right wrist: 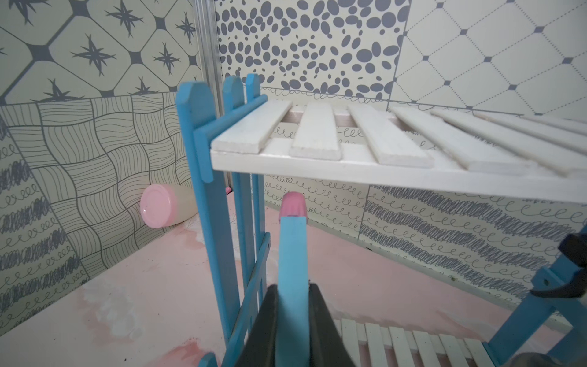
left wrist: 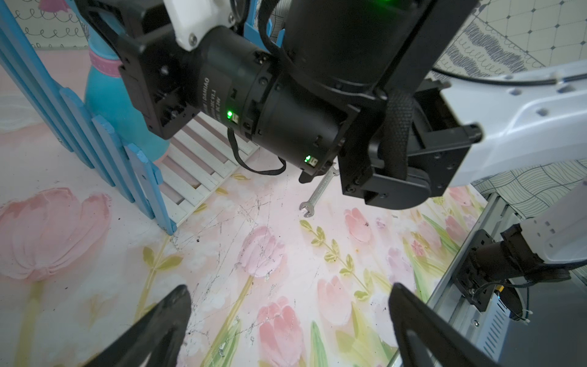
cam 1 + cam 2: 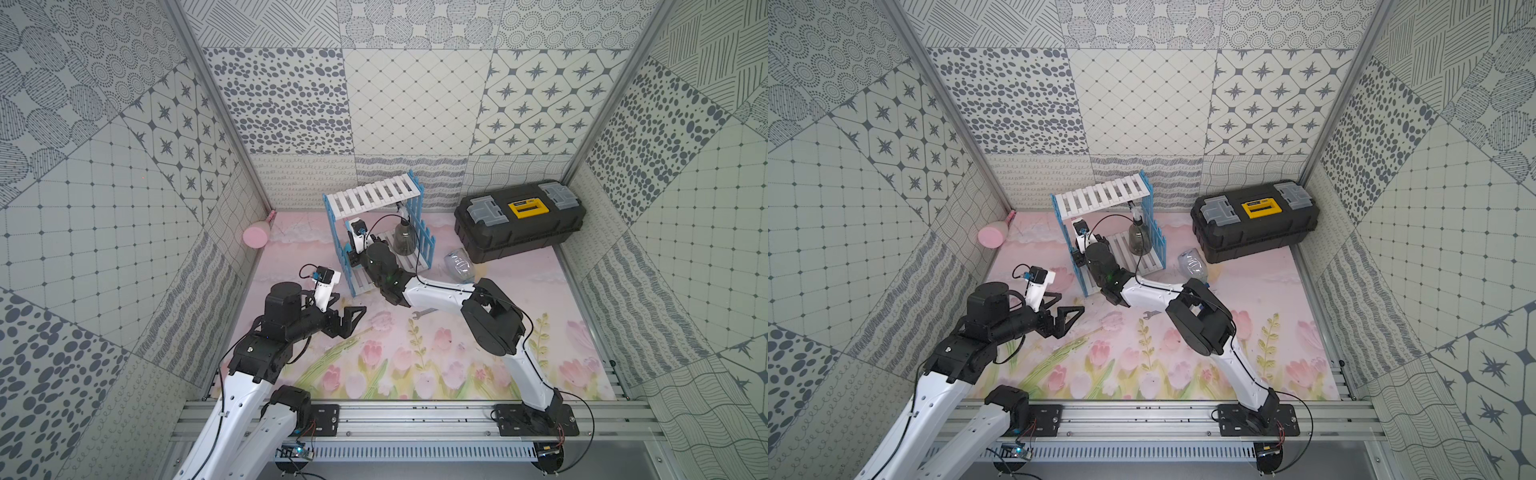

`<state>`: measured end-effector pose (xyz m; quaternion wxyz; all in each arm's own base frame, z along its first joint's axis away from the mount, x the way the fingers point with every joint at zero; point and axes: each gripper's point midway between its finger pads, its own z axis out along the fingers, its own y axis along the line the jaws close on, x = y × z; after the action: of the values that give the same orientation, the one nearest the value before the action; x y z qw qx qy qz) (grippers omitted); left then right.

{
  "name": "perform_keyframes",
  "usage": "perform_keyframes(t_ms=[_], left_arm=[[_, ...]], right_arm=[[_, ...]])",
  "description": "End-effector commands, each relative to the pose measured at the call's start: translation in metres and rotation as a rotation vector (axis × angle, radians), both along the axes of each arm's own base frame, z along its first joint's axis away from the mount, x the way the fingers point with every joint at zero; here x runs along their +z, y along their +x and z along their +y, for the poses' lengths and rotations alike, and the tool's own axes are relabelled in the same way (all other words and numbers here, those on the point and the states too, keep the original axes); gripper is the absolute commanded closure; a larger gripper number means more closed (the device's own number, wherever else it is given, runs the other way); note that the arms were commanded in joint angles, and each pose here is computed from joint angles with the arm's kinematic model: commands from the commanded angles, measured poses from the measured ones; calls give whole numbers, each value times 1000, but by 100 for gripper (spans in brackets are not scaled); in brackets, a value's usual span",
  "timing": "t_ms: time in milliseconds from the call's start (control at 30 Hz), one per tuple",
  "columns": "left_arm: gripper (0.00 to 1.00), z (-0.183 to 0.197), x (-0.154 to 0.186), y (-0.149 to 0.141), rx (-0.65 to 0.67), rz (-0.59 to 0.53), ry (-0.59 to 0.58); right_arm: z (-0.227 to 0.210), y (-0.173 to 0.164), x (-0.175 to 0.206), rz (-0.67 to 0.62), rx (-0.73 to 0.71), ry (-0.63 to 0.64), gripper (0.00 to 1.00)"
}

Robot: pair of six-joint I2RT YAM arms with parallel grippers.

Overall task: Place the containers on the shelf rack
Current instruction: 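Place the container on the shelf.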

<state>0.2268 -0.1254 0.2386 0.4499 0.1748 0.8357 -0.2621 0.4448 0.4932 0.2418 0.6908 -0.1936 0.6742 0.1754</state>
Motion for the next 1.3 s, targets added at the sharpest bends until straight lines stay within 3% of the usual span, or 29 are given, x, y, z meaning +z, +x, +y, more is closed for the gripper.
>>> perform_keyframes(t_ms=[0,367,833,1267], left_arm=[[1,-1,-4,-3,-14,8,6],[1,-1,-4,-4,-20,7,3],[1,-2,-3,-6,-23,5,-2],[1,-2,0,-8,-24,0,-14]], right_arm=[[3,10,5,-16,-23,13,100],[5,22,-12,7,-37,-6,98],[2,13,12,-1,-10,14,34],[-33,-24,71,-66,49,84,16]])
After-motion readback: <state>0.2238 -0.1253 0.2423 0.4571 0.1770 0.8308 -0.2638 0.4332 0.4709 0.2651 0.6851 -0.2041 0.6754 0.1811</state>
